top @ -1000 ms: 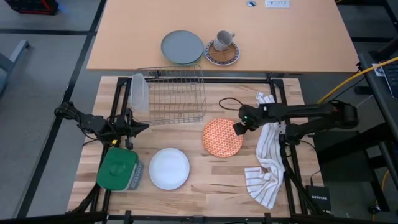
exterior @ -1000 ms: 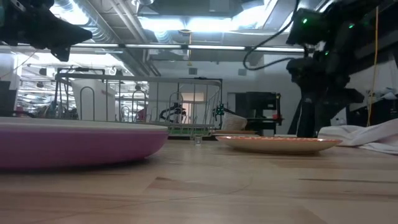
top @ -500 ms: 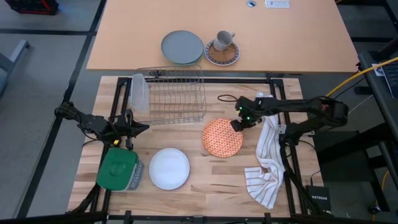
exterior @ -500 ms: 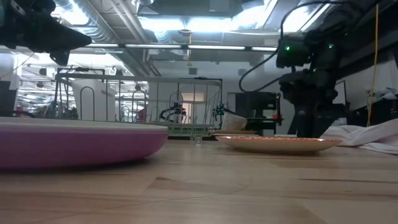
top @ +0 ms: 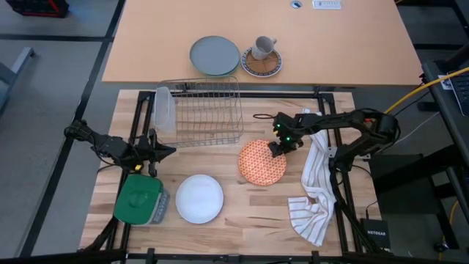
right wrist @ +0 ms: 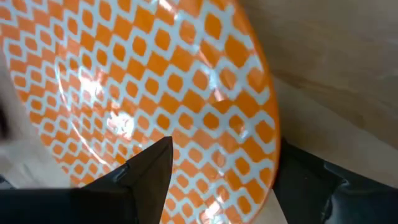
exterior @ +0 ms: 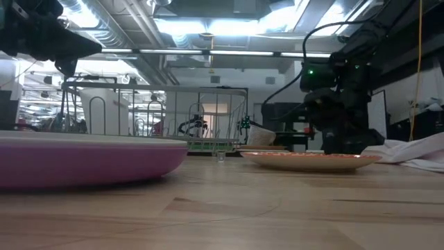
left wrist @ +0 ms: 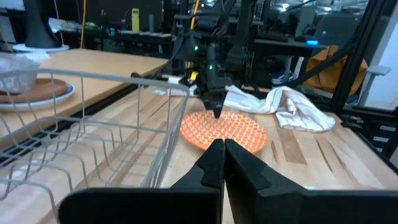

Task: Sort dishes
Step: Put the orange patterned plate into the dish rack

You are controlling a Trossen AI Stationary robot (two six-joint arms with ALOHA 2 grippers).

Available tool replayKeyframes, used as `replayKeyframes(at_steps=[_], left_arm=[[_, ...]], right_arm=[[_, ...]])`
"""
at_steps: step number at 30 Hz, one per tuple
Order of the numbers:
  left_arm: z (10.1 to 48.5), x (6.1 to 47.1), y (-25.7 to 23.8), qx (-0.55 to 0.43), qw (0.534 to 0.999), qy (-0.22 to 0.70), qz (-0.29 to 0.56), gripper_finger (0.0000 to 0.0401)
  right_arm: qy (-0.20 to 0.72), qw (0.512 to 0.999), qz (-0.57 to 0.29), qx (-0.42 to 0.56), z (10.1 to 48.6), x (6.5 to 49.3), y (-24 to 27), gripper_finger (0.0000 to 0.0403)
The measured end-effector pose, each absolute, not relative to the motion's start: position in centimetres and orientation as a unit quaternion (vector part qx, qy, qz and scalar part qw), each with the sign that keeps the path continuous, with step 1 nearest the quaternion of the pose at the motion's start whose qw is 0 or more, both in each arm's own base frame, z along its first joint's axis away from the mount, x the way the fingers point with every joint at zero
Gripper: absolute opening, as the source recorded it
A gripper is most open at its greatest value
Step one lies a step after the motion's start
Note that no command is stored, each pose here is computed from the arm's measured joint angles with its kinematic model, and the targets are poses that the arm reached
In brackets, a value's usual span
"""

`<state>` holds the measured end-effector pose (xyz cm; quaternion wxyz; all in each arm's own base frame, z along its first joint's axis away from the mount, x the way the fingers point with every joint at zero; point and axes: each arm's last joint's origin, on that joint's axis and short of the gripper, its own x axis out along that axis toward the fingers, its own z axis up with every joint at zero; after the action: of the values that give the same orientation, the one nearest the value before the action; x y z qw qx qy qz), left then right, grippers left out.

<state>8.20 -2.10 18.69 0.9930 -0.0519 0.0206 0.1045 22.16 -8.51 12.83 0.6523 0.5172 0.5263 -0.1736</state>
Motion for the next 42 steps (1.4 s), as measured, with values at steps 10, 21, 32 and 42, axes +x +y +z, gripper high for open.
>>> replayKeyframes(at_steps=[10,21,32,42], left_arm=[[18.5,8.2,-2.1,-0.055,0.993,0.028,0.105,0.0001],[18.5,8.2,-2.1,-0.055,0.993,0.028,0.105,0.0001],[18.5,8.2,-2.1,-0.055,0.993,0.028,0.105,0.0001],[18.5,8.2,-2.1,-0.055,0.993,0.028,0.105,0.0001]], right_arm=[[0.513,0.659,-0.165,0.525,12.8,22.5,-8.5,0.0178],[0.510,0.663,-0.179,0.517,12.7,22.5,-8.6,0.0073],[0.434,0.724,-0.108,0.524,13.6,24.3,-9.2,0.0037],[0.436,0.710,-0.048,0.551,13.9,24.4,-8.9,0.0015]])
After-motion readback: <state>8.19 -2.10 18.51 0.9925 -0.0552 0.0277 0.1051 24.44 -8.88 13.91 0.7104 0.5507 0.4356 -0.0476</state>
